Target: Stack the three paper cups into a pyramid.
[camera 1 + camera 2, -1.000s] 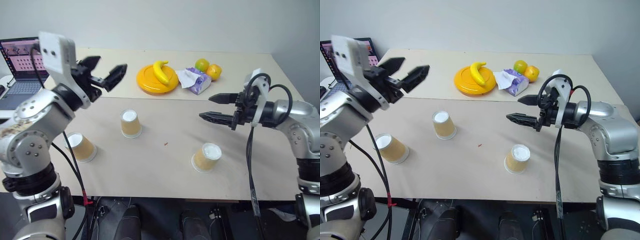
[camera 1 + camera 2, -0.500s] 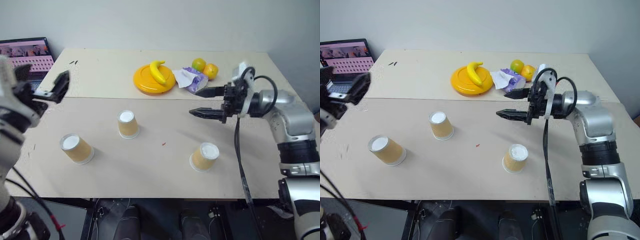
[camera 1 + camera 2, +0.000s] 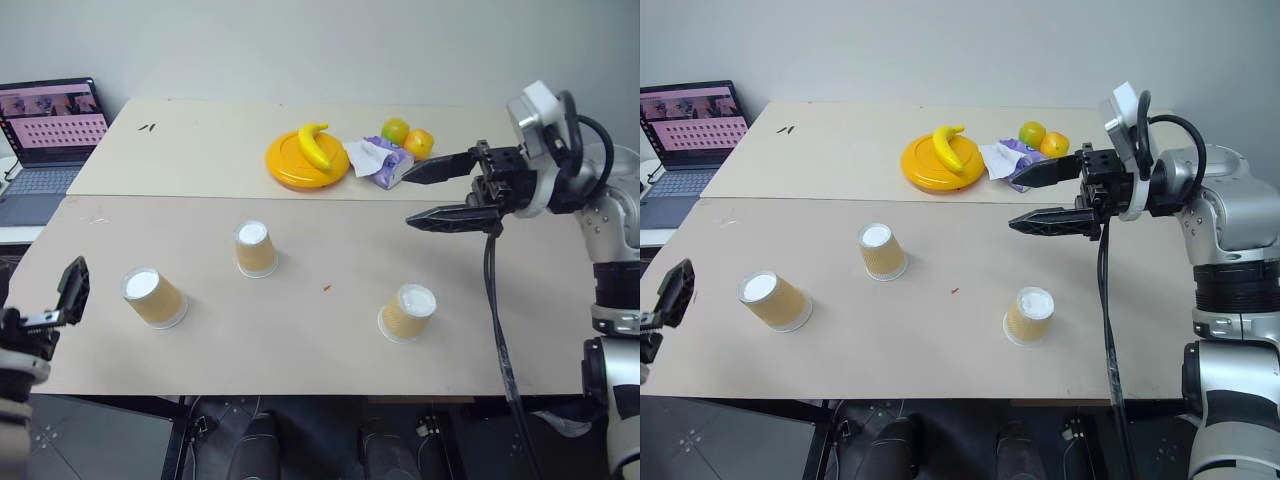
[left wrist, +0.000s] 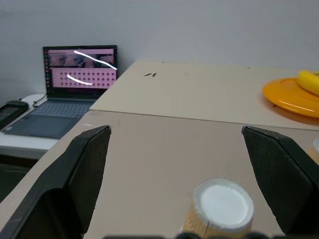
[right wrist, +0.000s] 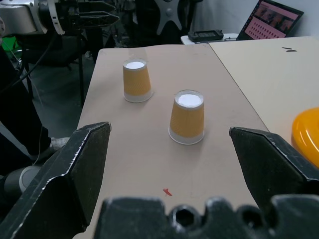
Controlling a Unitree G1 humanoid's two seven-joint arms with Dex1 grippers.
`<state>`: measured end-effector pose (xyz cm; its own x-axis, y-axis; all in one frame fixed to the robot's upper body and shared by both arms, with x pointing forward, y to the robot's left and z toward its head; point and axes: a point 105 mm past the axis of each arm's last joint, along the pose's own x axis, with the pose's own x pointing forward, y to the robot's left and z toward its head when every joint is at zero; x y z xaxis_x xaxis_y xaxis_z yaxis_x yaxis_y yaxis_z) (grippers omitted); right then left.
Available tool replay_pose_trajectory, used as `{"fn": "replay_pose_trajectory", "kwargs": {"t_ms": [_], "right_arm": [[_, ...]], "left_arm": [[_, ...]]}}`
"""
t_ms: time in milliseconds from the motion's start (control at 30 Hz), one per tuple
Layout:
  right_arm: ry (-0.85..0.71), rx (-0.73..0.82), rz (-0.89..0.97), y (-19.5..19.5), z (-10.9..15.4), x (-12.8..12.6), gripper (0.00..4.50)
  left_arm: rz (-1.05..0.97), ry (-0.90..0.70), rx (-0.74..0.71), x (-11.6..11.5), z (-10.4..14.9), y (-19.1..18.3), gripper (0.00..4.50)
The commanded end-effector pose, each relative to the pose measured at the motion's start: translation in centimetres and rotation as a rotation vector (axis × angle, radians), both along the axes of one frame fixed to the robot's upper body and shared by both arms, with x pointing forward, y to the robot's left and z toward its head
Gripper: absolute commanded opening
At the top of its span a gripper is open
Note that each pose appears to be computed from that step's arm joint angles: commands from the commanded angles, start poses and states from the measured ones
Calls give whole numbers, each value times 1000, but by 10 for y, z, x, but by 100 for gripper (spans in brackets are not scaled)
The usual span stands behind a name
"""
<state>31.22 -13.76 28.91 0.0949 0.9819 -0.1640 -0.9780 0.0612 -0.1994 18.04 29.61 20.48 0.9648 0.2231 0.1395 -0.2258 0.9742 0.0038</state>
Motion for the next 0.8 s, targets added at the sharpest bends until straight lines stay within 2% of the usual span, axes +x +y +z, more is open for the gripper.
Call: {"fn": "replay_pose_trajectory", "kwargs": {"t_ms": [33, 233, 367, 800], "right_arm": [[-75, -3, 25, 5, 19, -8, 447], [-98, -13, 14, 7, 24, -11, 447], [-110, -14, 0, 7, 28, -11, 447], [-141, -17, -39, 3, 39, -22, 447]], "left_arm": [[-56, -57, 50, 2, 2, -18, 450], [-70, -39, 32, 4, -28, -31, 450], [-14, -23, 90, 8, -42, -22, 450], [-59, -33, 58, 46, -73, -27, 450]]}}
